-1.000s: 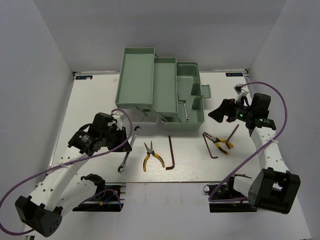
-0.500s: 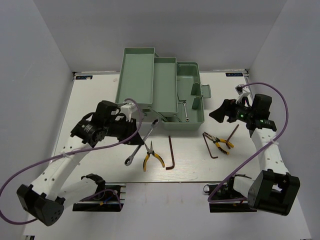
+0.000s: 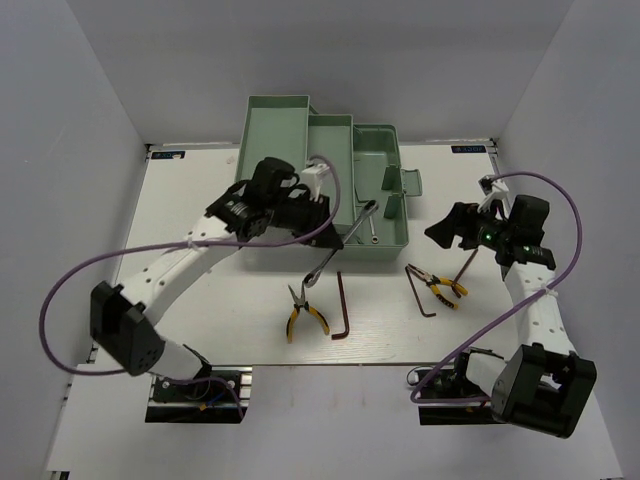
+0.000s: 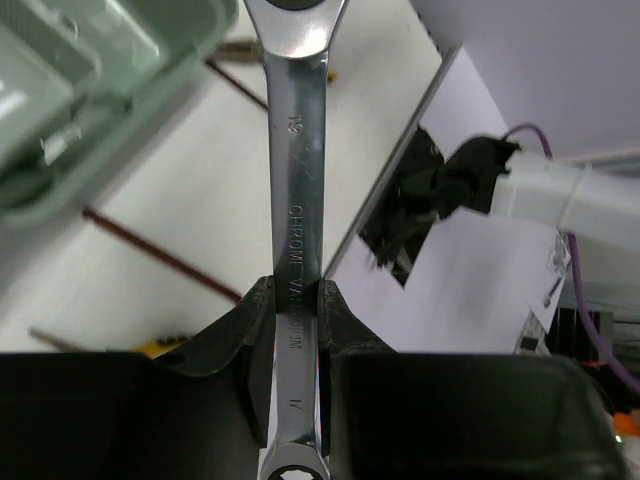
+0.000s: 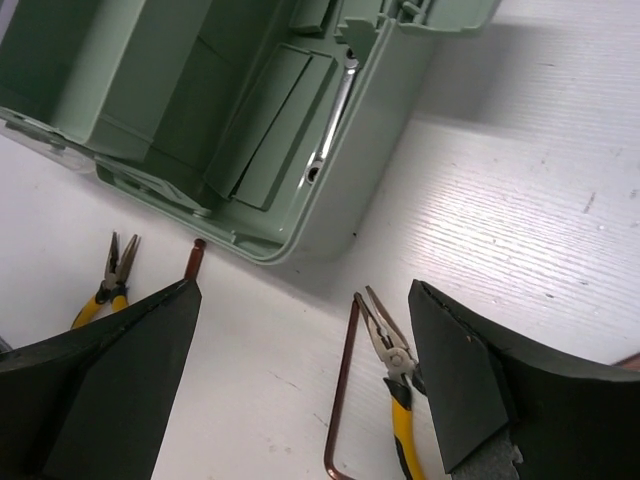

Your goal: Sort the tools into containers

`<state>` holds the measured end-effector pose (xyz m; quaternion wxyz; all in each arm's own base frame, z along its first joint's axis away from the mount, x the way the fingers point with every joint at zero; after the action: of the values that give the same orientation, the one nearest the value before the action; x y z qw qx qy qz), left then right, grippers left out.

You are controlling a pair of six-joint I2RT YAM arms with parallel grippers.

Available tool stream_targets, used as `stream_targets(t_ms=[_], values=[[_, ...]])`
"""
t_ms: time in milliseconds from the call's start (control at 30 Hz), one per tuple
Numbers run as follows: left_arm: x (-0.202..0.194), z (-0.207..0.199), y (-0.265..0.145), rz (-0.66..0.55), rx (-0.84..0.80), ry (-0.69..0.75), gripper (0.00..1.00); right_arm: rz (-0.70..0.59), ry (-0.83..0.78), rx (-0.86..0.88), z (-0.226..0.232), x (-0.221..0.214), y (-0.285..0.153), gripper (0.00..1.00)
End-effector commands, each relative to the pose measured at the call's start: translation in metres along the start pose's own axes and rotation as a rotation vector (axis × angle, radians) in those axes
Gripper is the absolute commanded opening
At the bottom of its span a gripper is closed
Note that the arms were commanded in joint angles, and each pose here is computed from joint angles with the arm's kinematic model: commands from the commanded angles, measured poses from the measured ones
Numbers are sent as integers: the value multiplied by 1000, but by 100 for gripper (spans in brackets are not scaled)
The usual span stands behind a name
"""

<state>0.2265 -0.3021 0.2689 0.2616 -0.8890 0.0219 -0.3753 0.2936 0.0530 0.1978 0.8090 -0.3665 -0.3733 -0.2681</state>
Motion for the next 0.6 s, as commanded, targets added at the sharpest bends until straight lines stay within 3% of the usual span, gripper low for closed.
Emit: stream_targets(t_ms=[0,200,400,567], values=[[62,-19,14,-180,-45,95,0,-53,-43,-54,-6,8,-7,91],[126,6,63,-283,73,-4,0,-149,-143,-292,-35,13,-25,91],[174,28,106,-342,172,-80,0,-127,-104,-254,-38,3,-24,91],[179,80,133,-381,390,-134,0,-149,-79,-319,-49,3,-30,91]])
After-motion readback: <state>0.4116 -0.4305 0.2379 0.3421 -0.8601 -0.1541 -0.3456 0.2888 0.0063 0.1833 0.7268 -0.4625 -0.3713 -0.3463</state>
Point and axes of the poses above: each gripper's point midway between its finger pads, its own y axis out along the fingers, its own z axis along the line the jaws close on, x = y × z, the point moved 2 cm from there along -y, back along the fingers, and after that the axes turned 2 degrees about y, right-handed, at the moved point
